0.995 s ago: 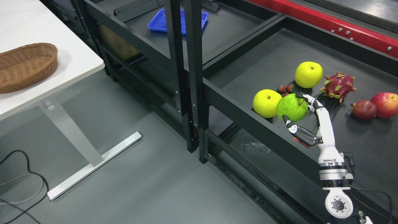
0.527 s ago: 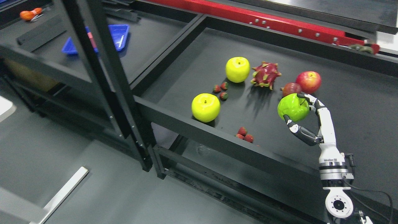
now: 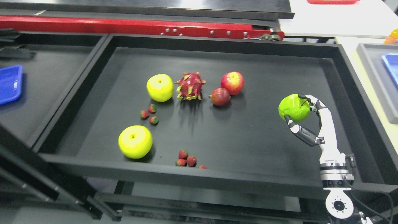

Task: Place green apple on left shelf middle layer
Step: 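Carry the held green apple over to the black shelf tray, then lower the green apple onto the tray near the red apples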

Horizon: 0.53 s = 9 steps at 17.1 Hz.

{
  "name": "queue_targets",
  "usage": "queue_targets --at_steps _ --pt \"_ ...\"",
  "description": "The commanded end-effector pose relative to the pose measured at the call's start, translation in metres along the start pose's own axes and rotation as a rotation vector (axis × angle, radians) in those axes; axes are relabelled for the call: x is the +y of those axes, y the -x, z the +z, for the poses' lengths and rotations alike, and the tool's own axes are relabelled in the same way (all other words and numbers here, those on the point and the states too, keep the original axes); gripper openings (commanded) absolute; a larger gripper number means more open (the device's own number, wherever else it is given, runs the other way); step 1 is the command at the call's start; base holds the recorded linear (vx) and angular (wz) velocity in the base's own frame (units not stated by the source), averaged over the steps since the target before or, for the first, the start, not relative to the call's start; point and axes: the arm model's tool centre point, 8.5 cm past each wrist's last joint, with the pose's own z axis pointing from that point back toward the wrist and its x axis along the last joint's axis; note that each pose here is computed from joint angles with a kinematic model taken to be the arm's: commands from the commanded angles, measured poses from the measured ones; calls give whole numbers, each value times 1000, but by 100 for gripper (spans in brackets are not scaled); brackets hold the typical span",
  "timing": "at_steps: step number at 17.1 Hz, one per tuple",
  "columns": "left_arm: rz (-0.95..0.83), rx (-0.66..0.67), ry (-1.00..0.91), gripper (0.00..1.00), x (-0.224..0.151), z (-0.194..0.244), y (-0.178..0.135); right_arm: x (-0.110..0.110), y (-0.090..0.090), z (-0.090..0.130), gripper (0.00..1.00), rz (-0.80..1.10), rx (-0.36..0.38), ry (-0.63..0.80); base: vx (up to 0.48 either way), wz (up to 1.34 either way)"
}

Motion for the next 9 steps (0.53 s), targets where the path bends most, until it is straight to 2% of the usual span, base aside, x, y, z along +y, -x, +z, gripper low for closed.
queue_targets --at_steps 1,5,9 --pt "-1 0 -19 100 11 2 0 13 -5 -1 0 -11 -24 -73 199 -527" --pt "-1 0 -18 100 11 2 0 57 -22 9 0 -52 -106 -295 188 -274" --pt "-1 -1 -18 100 11 2 0 101 -49 10 0 -92 -199 -457 167 -132"
